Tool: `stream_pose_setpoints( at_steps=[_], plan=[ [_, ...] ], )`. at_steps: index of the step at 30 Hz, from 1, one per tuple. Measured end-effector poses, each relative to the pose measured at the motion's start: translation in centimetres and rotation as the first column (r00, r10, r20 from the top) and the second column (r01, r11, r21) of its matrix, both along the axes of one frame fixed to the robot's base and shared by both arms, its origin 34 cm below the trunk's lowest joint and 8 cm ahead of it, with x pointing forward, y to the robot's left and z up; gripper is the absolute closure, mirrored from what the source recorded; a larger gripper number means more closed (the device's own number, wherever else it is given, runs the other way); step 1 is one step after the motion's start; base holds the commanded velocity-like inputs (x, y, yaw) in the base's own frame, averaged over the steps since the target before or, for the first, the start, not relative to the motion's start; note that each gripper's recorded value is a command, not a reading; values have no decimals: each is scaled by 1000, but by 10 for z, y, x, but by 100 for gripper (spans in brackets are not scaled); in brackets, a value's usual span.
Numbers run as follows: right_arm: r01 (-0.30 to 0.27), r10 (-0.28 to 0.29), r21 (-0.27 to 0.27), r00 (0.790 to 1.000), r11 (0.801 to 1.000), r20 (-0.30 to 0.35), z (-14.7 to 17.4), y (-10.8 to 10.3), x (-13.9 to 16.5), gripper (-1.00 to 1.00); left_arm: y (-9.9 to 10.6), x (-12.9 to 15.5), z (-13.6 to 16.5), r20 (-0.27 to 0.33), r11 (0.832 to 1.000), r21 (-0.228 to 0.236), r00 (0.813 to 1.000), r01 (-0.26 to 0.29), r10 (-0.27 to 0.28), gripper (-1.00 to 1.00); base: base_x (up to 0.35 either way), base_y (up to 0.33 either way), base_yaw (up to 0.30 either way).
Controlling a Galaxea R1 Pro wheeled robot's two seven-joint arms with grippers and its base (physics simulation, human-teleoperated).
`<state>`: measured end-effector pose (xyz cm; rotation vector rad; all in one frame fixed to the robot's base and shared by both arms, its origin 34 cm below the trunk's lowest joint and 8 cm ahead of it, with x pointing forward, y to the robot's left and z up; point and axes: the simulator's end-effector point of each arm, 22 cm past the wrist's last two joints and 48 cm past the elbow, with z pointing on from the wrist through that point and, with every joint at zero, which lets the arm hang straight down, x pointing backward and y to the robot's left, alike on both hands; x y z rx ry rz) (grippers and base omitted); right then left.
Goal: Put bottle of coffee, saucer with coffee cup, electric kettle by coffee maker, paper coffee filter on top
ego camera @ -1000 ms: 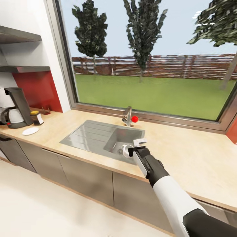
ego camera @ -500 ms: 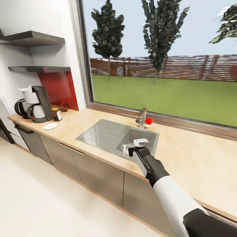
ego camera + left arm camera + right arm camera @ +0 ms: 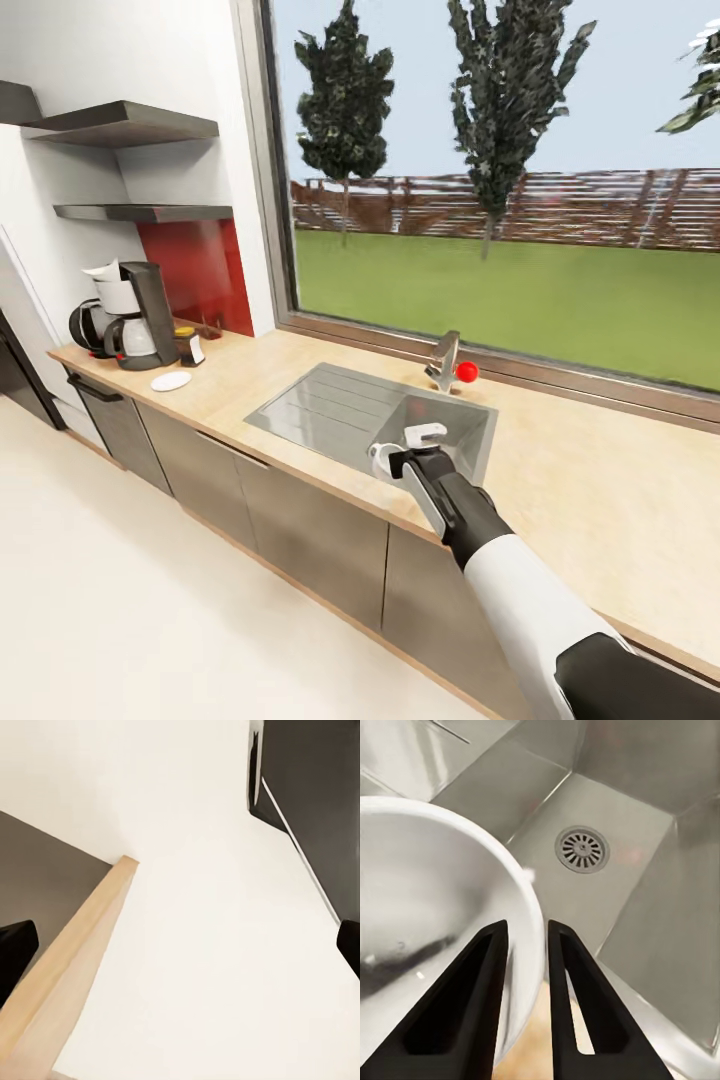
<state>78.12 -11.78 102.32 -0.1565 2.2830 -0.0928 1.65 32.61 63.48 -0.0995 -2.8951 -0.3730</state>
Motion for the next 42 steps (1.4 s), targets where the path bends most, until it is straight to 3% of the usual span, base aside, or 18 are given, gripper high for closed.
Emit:
stream_pose_setpoints(
  at_steps=[20,42],
  plan=[
    [1,-1,2,1000,1000,-1,0,0,0,100,3,3,-1,7,1000,2,1000,-5,5,-100,122,257,0],
    [1,-1,2,1000,1000,-1,0,0,-1,100,1,7,-2,12,1000,-4,1000,-8,8,-100,217,280,0]
  ],
)
